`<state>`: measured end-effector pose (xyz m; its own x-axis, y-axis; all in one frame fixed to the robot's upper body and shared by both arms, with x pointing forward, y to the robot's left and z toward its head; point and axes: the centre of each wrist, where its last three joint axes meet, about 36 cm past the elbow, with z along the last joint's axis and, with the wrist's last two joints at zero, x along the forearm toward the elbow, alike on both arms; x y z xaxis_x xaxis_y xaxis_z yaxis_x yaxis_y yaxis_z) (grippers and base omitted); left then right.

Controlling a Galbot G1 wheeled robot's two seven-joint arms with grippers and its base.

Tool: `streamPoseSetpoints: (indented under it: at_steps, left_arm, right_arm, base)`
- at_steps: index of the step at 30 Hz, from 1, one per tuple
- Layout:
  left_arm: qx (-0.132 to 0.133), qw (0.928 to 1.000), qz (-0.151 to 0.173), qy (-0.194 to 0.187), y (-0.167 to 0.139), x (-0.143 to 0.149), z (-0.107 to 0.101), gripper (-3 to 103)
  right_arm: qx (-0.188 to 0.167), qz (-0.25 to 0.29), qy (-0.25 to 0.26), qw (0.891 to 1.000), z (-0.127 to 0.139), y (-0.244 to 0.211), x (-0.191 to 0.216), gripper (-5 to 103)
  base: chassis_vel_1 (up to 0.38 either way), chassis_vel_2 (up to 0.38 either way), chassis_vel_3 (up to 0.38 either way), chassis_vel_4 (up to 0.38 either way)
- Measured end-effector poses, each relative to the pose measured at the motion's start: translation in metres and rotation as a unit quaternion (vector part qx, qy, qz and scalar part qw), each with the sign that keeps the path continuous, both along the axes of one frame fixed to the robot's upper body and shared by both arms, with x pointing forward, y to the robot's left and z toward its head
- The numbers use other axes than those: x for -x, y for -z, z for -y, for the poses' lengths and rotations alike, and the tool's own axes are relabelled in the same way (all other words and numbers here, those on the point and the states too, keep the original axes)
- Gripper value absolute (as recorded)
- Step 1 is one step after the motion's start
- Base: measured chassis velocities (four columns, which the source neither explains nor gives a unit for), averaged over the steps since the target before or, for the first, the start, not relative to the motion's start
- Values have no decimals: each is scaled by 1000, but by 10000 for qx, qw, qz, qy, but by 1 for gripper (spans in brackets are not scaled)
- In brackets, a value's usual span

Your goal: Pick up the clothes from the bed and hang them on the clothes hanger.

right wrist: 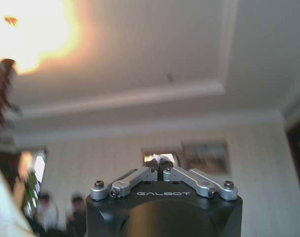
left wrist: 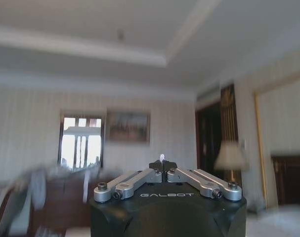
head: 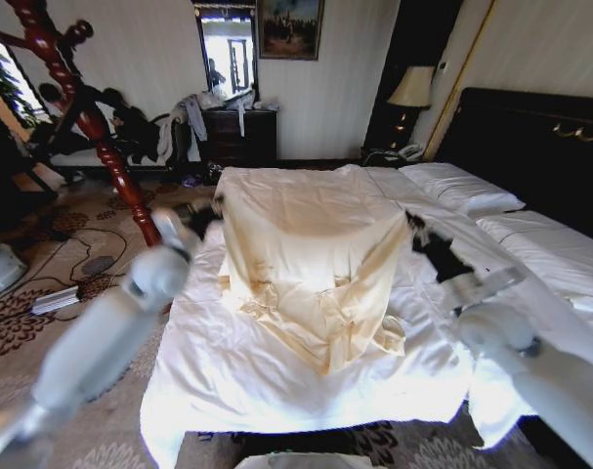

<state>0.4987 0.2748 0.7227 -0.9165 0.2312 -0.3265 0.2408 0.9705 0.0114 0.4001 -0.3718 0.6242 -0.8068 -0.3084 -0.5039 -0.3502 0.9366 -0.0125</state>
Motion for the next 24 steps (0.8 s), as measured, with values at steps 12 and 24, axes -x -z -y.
streamPoseSetpoints:
  at_steps: [12, 24]
  left_arm:
    - [260, 9917, 1253, 116, -135, 49, -24, 0]
    - [-186, 9996, -183, 107, 8, 72, -10, 0]
  right_arm:
    - [343, 1407, -705, 9869, -13, -151, 34, 0]
    - [253, -940, -1574, 9827, -50, -26, 55, 0]
  base:
    - [0, 0, 0, 0]
    - [0, 0, 0, 0]
